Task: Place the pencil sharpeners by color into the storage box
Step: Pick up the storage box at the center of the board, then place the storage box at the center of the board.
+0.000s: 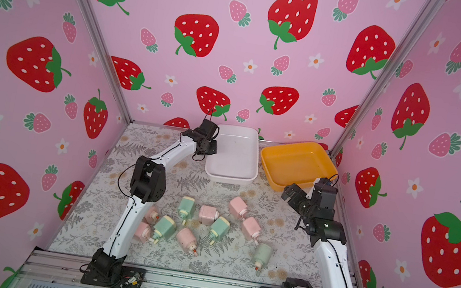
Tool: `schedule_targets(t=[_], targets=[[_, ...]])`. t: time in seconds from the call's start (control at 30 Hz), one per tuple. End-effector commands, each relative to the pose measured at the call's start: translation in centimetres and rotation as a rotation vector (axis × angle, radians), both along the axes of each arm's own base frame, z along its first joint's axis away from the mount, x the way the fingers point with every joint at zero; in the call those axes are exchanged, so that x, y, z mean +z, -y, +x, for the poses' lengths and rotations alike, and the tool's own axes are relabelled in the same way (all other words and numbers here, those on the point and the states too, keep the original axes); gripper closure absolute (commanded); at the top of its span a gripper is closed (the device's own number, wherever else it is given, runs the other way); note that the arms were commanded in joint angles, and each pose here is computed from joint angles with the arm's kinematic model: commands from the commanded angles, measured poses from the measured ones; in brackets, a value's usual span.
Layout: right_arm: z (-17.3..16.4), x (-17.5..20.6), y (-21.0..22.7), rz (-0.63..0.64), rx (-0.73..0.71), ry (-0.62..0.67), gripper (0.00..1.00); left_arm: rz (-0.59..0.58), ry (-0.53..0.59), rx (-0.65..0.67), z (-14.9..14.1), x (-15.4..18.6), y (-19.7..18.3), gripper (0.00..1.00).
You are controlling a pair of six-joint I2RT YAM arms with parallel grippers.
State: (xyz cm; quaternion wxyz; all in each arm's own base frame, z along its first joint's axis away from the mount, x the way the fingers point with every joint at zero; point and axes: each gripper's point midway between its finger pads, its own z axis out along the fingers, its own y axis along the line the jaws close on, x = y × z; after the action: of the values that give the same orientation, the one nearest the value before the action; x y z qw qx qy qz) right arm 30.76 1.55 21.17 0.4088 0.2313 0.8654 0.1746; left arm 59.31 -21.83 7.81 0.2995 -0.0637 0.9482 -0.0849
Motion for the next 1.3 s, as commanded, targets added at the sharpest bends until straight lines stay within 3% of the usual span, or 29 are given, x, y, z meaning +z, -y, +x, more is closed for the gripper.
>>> schedule_targets(t=[0.0, 0.13, 0.37, 0.63, 0.83, 1.03, 1.27], targets=[[-0.2, 0.7, 0.3, -0.018, -0.003, 0.014, 0.00, -0.068, 0.105, 0.049, 0.5, 5.1, -0.2, 1.00], [-0.2, 0.5, 0.3, -0.010, -0.008, 0.011, 0.00, -0.147, 0.155, 0.150, -0.4, 7.2, -1.2, 1.00], [0.1, 0.9, -0.1, 0.020, -0.004, 0.028, 0.00, -0.340, 0.241, 0.614, -4.4, 8.3, -7.0, 1.00], [0.5, 0.9, -0.9, 0.070, 0.016, 0.041, 0.00, -0.319, 0.178, 1.052, -10.0, 7.3, -12.8, 1.00], [1.1, 0.9, -1.7, 0.108, 0.049, 0.039, 0.00, -0.240, 0.223, 1.363, -15.6, 8.1, -17.5, 1.00], [1.3, 0.6, -2.1, 0.130, 0.061, 0.032, 0.00, -0.112, 0.270, 1.507, -19.6, 9.1, -20.6, 1.00], [1.0, 0.7, -2.0, 0.120, 0.064, 0.040, 0.00, -0.079, 0.235, 1.505, -20.9, 7.5, -21.5, 1.00]])
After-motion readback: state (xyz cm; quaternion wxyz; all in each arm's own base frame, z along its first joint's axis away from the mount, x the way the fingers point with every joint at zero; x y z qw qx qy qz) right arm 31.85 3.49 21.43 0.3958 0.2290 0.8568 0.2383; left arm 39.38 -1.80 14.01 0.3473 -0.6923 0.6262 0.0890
